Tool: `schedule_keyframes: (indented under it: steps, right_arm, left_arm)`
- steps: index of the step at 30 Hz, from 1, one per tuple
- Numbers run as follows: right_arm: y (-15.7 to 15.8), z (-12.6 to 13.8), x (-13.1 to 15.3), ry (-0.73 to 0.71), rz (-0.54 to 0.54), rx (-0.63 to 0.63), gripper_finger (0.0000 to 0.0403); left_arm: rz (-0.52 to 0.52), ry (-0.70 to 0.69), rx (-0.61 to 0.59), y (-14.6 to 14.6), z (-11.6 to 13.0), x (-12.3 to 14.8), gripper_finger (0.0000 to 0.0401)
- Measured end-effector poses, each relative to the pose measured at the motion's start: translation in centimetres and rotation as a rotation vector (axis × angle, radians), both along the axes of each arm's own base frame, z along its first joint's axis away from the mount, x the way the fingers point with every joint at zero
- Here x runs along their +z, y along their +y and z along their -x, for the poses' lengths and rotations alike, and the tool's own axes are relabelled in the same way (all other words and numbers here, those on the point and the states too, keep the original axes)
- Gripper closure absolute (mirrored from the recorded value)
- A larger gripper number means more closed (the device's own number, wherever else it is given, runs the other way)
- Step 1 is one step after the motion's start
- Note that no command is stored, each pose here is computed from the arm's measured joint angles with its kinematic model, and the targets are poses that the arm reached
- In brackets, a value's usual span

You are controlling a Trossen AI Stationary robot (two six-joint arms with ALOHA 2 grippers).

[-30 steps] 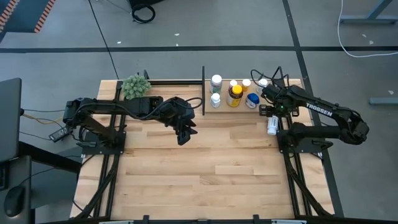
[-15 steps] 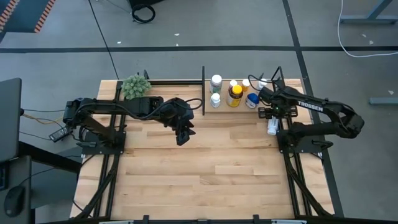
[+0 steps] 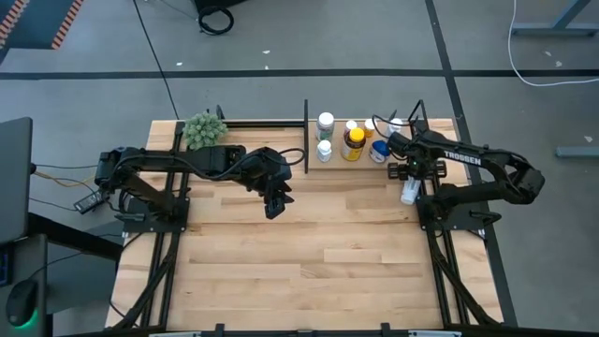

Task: Pick and place medicine bottles onto shelf by color
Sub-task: Put the white pill bottle on the shelf

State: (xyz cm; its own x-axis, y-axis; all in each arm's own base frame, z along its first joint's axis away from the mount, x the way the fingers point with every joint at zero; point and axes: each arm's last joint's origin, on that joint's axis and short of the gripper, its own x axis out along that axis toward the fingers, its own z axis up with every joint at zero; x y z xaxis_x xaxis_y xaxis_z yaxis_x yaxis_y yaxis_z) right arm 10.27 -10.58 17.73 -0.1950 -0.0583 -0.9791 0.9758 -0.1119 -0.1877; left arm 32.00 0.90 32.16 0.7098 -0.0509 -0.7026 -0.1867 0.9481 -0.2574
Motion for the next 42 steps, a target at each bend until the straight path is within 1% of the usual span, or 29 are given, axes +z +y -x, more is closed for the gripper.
schedule_keyframes:
  steps: [4,8,12,15,19,26,33,42]
  right_arm:
    - [0.1,0.0,-0.3,-0.030,-0.022,-0.012,0.0179]
    - [0.1,-0.3,-0.4,-0.064,-0.022,-0.037,0.0154]
    - [0.1,-0.3,-0.4,-0.072,-0.029,-0.045,0.0141]
    - [0.1,-0.3,-0.4,-0.085,-0.040,-0.059,0.0139]
    - [0.2,-0.3,-0.4,-0.101,-0.051,-0.114,0.0138]
    - [0.2,-0.4,-0.3,-0.111,-0.060,-0.133,0.0138]
    - [0.1,-0.5,1.0,-0.115,-0.052,-0.034,0.0138]
    - [0.3,-0.2,2.6,-0.123,-0.014,-0.045,0.0138]
  left_arm:
    - [-0.002,-0.001,-0.002,0.0,0.0,0.0,0.0229]
    - [-0.002,-0.001,-0.002,0.0,0.0,0.0,0.0229]
    - [-0.013,-0.002,-0.013,0.0,0.0,0.0,0.0229]
    - [-0.014,-0.002,-0.013,0.0,0.0,0.0,0.0229]
    - [-0.021,-0.002,-0.020,0.0,0.0,0.0,0.0229]
    - [-0.021,-0.002,-0.020,0.0,0.0,0.0,0.0229]
    - [-0.024,-0.002,-0.023,0.0,0.0,0.0,0.0229]
    - [-0.035,-0.003,-0.033,0.0,0.0,0.0,0.0229]
